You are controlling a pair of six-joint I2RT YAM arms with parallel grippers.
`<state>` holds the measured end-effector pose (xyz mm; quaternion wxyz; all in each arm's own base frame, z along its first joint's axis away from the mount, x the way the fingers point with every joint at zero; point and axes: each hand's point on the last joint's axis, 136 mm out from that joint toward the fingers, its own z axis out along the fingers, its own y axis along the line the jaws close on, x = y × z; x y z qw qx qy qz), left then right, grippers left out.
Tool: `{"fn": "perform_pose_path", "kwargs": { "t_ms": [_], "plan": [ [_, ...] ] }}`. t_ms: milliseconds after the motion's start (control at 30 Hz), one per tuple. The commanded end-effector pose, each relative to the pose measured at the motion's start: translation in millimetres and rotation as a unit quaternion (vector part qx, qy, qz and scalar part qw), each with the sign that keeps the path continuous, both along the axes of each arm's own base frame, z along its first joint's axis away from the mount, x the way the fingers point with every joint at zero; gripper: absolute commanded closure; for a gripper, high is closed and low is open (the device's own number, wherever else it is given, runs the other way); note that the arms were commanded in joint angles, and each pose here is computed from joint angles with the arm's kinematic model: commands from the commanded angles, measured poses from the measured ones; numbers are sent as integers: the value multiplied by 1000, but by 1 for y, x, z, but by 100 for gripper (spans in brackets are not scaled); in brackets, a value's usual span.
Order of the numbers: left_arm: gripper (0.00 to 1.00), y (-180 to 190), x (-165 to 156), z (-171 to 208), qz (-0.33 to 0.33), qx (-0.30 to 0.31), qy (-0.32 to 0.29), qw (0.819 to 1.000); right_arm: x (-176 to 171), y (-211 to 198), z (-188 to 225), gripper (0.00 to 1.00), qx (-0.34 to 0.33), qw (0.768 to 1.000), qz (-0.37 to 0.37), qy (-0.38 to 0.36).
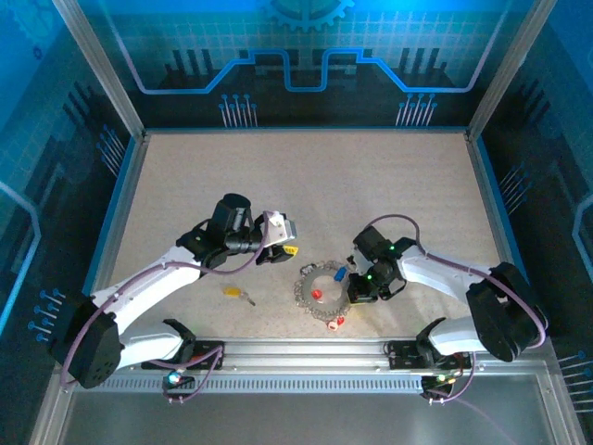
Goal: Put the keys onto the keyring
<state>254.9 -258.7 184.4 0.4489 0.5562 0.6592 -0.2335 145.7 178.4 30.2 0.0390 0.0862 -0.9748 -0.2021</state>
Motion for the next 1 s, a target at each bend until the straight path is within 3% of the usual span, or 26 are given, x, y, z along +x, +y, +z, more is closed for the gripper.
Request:
{"fn": "perform_pose_path", "kwargs": {
  "t_ms": [0,300,367,567,733,900,967],
  "plan": [
    [52,-3,-5,9,-16,-22,0,1000,12,0,14,96,-14,998,40,-48],
    [51,-16,-21,16,-69,-72,12,995,37,11,15,97,-56,979,132,-146],
    [51,-14,-21,11,-66,-64,8,996,42,24,14,96,-38,978,147,-144],
    [51,-2,-13,1,-46,-42,9,998,59,31,9,87,-116,961,202,-149],
    [51,11,0,-7,-13,-51,3,999,63,28,11,87,-158,944,262,-122],
    [51,24,15,-9,10,-54,-8,998,62,31,12,88,-133,911,363,-142],
    [52,27,19,-9,18,-58,-7,998,66,30,13,86,-132,909,367,-149]
  ]
}}
